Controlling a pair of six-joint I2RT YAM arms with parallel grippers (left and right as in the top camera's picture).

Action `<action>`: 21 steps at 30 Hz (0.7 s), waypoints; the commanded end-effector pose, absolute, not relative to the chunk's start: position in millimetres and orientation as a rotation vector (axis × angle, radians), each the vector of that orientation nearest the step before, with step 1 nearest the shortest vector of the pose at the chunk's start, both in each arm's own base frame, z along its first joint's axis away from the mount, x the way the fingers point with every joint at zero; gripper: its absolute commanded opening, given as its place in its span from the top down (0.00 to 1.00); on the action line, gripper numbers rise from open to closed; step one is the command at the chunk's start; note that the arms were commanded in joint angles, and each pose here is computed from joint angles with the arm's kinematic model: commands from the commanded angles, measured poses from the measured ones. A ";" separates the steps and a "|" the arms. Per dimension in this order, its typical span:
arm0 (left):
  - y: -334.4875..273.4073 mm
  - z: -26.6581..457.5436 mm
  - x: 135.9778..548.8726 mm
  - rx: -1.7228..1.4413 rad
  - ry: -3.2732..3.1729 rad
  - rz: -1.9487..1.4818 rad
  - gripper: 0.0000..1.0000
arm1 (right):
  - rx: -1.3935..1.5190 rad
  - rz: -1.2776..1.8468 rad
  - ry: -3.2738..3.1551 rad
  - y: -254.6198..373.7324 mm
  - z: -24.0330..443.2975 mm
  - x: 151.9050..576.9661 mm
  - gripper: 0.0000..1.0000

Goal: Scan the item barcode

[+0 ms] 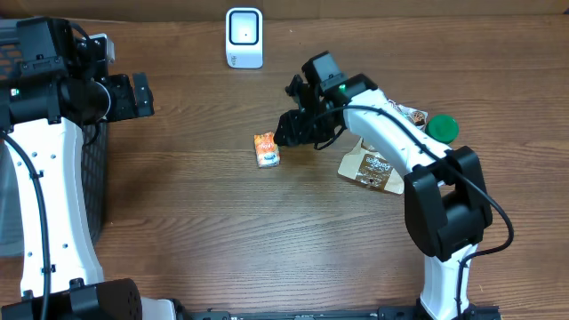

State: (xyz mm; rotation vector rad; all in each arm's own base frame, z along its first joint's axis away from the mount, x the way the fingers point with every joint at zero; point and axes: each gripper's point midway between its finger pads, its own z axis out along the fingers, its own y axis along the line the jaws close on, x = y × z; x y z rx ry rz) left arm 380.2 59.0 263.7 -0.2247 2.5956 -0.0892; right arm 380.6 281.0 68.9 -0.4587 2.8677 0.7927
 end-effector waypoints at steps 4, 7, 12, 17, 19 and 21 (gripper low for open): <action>59.9 270.9 383.8 -0.200 2.577 -0.075 0.00 | -0.410 0.775 2.892 291.6 43.8 373.1 0.49; 59.9 270.9 383.8 -0.200 2.577 -0.075 0.01 | -0.382 0.749 2.905 290.3 34.0 375.2 0.53; 59.9 270.9 383.8 -0.200 2.577 -0.075 0.00 | -0.355 0.745 2.937 290.7 15.8 375.4 0.57; 59.9 270.9 383.8 -0.200 2.577 -0.075 0.00 | -0.363 0.786 2.942 295.8 13.9 372.3 0.58; 59.9 270.9 383.8 -0.200 2.577 -0.075 0.01 | -0.362 0.787 2.943 296.4 13.9 371.6 0.59; 59.9 270.9 383.8 -0.200 2.577 -0.075 0.00 | -0.329 0.788 2.957 297.0 12.2 370.7 0.59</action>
